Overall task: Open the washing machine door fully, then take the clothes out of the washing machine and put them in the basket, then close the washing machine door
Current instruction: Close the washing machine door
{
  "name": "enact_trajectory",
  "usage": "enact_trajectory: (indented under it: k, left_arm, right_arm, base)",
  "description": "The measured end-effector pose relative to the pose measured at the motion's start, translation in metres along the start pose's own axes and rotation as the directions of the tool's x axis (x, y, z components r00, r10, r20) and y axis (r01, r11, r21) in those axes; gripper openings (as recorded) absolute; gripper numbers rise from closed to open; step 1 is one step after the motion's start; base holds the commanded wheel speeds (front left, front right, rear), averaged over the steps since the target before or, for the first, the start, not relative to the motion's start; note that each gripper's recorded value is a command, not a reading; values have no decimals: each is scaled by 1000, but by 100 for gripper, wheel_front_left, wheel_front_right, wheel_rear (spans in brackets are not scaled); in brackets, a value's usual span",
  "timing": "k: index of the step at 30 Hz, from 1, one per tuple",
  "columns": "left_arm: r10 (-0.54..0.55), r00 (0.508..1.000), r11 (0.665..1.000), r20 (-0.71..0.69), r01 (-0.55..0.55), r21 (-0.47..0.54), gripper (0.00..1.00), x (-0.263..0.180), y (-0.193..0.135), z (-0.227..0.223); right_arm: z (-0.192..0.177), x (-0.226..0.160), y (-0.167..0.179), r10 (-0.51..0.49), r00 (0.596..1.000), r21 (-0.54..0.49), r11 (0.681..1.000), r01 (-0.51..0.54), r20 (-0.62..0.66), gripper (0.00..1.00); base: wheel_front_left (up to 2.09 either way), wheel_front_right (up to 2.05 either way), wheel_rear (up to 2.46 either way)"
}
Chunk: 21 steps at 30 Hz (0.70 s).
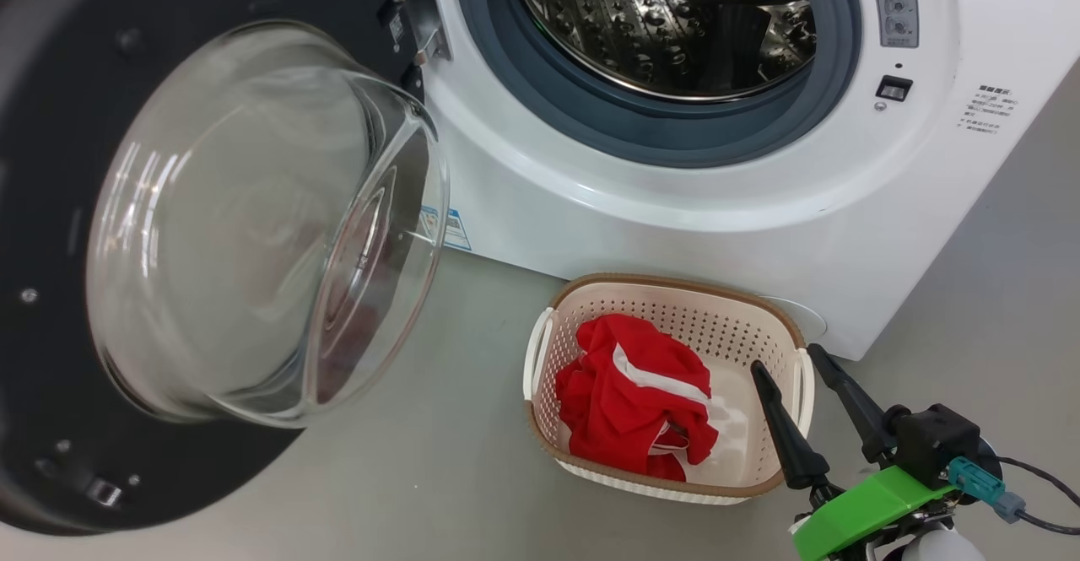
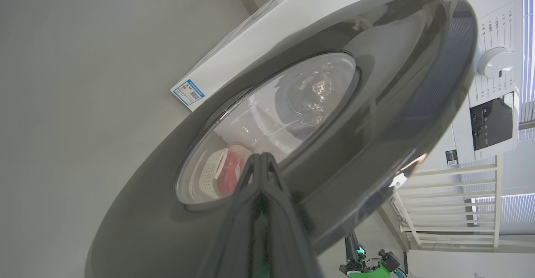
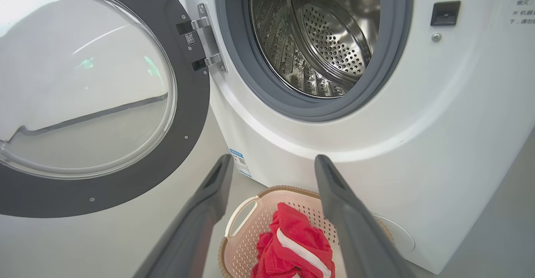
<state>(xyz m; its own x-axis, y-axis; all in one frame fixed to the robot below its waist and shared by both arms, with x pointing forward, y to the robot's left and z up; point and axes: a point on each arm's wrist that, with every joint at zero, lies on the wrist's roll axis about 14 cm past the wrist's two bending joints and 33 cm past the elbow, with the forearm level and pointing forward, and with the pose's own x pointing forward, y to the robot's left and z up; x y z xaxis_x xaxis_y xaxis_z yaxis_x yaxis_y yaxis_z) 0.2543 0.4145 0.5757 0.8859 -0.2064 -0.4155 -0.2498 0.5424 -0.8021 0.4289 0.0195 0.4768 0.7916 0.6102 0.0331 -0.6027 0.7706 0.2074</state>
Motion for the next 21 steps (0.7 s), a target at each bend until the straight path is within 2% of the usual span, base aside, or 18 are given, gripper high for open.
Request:
enact_trajectory:
  k: [9,21]
  left_arm:
    - [-96,978,990,-187,112,81,0,15,-30,-45]
    - [-206,908,948,-365,277,155,0,31,-72,-90]
  right_arm:
    - [5,-9,-8,-32,999,-6,999,32,11,100]
    - [13,-20,-12,-69,997,2,998,69,29,100]
  base:
    - [0,0,0]
    - [0,0,0]
